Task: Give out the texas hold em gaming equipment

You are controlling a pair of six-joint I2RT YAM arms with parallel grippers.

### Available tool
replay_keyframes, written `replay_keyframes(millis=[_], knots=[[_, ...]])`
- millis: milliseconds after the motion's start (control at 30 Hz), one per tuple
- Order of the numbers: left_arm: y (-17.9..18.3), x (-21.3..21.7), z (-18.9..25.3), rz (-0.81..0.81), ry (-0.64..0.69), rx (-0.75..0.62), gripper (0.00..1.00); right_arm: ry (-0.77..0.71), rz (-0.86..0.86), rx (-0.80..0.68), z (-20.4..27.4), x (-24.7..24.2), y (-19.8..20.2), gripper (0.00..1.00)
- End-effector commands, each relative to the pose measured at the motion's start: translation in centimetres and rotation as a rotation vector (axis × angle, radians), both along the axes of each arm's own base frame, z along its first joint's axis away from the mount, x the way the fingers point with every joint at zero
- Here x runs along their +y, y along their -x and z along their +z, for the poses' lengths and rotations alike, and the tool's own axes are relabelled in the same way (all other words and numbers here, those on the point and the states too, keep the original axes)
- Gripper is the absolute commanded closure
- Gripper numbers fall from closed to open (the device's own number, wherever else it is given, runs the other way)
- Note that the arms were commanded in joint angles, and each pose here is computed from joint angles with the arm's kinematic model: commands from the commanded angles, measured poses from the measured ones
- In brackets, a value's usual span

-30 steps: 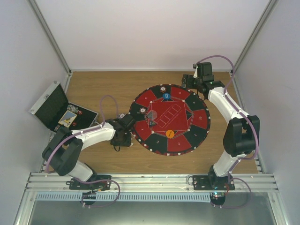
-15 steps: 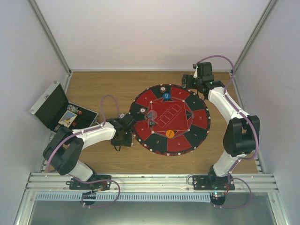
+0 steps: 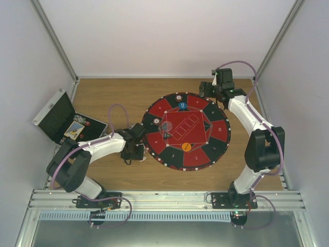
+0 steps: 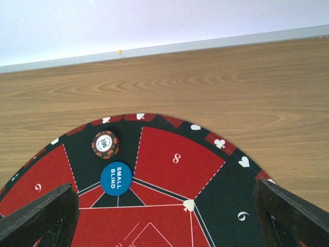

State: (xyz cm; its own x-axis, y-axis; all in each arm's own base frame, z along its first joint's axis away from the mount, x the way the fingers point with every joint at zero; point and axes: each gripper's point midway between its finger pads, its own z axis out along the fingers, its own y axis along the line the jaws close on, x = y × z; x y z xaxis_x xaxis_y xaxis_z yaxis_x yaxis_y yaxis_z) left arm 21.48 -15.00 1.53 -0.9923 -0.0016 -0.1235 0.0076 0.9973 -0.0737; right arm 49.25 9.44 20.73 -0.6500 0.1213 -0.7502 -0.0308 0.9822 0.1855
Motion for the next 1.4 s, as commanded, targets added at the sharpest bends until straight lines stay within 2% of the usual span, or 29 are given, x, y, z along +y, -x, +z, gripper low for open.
replay_keyframes(millis=[0, 333, 700, 1167, 1367], knots=[[2.0, -0.8, -2.5, -0.040, 0.049, 0.102, 0.50, 0.020, -0.023, 0.010, -0.6, -0.8, -0.1, 0.07], [2.5, -2.3, -2.9, -0.119, 0.052, 0.111, 0.51, 0.015, -0.029, 0.015, -0.8, -1.0, 0.3, 0.07], [4.6, -2.3, -4.7, -0.171, 0.003, 0.174, 0.50, 0.011, -0.035, 0.022, -1.0, -1.1, 1.2, 0.07], [6.9, -1.5, -6.3, -0.212, -0.066, 0.213, 0.61, 0.001, -0.055, 0.029, -1.3, -1.5, 2.2, 0.07], [5.4, -2.2, -5.3, -0.221, -0.049, 0.114, 0.71, 0.008, -0.065, 0.020, -0.9, -1.7, 2.4, 0.07]])
